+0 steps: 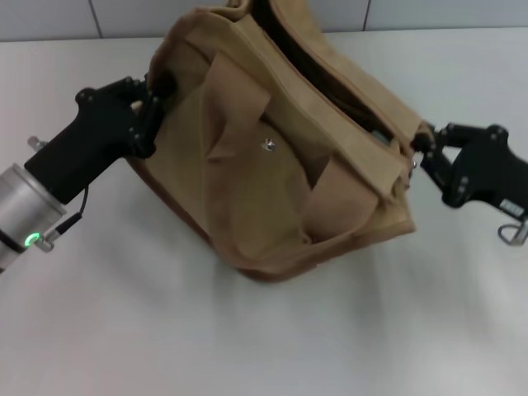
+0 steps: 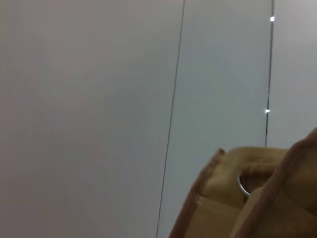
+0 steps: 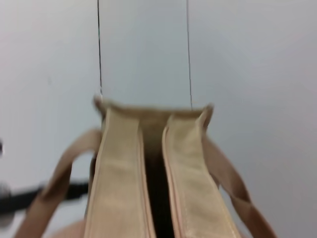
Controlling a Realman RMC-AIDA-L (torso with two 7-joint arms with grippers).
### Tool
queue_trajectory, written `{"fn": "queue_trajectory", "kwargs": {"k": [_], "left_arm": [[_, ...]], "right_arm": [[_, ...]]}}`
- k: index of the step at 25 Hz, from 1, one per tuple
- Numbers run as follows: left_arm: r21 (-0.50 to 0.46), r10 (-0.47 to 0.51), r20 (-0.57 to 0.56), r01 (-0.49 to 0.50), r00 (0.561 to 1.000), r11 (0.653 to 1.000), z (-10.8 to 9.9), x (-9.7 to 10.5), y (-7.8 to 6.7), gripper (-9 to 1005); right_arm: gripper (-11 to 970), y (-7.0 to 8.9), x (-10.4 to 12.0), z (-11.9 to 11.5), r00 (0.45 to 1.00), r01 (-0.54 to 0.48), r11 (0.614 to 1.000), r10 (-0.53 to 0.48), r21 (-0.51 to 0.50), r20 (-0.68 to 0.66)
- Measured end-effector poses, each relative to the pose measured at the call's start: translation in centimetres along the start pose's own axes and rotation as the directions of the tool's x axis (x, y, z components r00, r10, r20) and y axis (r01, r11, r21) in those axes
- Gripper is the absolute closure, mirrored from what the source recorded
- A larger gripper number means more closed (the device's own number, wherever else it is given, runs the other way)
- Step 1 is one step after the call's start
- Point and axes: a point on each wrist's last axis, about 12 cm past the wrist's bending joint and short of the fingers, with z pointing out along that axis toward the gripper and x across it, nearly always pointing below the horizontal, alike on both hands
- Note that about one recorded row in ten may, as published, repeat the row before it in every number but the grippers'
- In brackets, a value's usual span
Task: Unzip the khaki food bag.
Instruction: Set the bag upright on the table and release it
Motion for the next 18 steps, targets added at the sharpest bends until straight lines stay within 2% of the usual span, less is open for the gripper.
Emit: {"fn": "queue_trajectory", "kwargs": {"k": [3, 7, 11, 18], "left_arm": [[0.002, -0.062, -0.007, 0.062, 0.998, 0.998, -1.0, 0.2, -0.2, 818], [0.054, -0.102, -0.028, 0.104, 0.994, 0.993, -2.2, 0.4, -1.0, 817], [0.032, -0.145, -0.059, 0.147, 0.988, 0.989, -3.0, 1.1, -1.3, 816], [-0.026, -0.167, -0.051, 0.166, 0.985, 0.986, -4.9, 1.6, -1.5, 674]], "right_arm": [[907, -0.9, -1.4, 0.6, 0.998, -0.062, 0.997, 0.062, -0.041, 0.018], [907, -2.0, -3.1, 1.8, 0.992, -0.120, 0.989, 0.122, -0.092, 0.019], [907, -2.9, -4.7, 3.4, 0.987, -0.156, 0.978, 0.158, -0.140, 0.004], [908, -3.4, -5.7, 4.7, 0.986, -0.166, 0.970, 0.167, -0.176, -0.010]]}}
